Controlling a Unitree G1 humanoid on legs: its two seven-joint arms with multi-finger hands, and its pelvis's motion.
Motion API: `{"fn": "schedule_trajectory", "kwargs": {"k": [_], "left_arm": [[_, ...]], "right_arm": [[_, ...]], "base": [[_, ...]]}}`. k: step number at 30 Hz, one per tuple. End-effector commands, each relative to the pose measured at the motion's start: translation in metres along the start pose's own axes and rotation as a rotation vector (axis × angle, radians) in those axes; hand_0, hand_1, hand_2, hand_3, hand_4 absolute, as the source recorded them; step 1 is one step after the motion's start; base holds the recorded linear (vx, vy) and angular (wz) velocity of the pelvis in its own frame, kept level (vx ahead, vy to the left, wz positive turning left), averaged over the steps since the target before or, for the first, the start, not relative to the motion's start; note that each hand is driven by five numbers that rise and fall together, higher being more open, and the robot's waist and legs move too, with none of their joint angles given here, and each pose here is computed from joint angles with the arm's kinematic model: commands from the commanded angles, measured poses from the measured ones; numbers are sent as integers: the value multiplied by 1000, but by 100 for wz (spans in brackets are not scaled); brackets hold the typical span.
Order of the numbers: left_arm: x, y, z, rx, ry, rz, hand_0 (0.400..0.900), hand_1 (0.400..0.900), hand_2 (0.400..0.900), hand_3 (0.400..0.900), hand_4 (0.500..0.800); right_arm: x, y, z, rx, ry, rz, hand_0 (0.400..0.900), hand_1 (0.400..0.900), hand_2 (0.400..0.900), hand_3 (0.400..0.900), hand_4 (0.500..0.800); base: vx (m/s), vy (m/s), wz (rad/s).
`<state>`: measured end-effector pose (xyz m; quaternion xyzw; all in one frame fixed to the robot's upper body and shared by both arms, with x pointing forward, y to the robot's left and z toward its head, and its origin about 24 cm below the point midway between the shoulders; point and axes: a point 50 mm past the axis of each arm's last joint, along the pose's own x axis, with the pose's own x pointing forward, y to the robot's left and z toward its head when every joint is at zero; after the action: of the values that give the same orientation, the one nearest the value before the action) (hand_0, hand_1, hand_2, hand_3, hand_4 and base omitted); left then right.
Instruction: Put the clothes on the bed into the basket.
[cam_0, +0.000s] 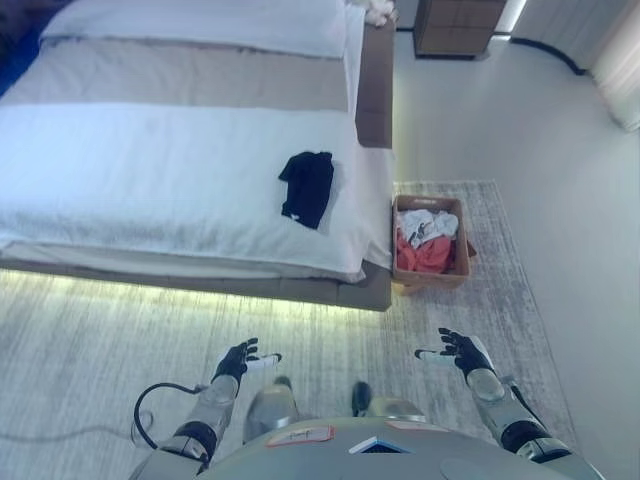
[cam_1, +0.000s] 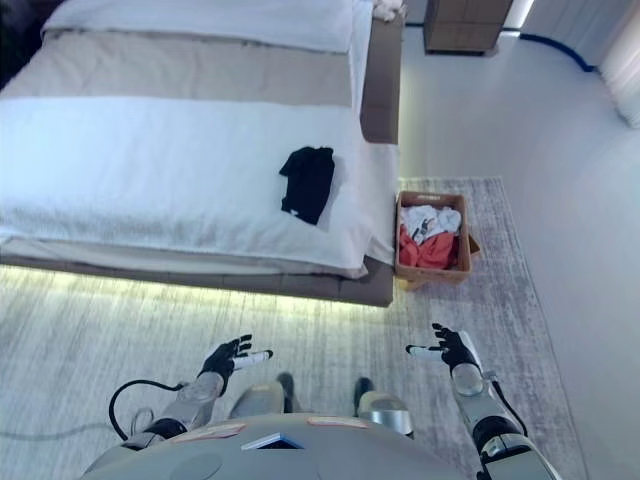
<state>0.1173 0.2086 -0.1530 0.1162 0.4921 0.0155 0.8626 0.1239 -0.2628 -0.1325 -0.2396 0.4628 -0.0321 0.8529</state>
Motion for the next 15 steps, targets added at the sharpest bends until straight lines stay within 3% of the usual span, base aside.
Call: {"fn": "schedule_trajectory", "kwargs": {"k": [1, 9, 15], "left_arm": [[3, 10, 37, -36, -153, 31, 900, 900, 900, 900, 800], [6, 11, 42, -52, -150, 71, 900, 900, 900, 900, 800], [6, 15, 34, -92, -121, 106, 900, 900, 900, 900, 800]], "right_arm": [[6, -27, 32, 24, -139, -106, 900, 900, 900, 900, 800], [11, -28, 58, 32, -210, -125, 900, 900, 900, 900, 800], [11, -20, 80, 19, -286, -89, 900, 900, 900, 900, 800]], "base": [[61, 2, 4], [134, 67, -22], [372, 255, -50]]}}
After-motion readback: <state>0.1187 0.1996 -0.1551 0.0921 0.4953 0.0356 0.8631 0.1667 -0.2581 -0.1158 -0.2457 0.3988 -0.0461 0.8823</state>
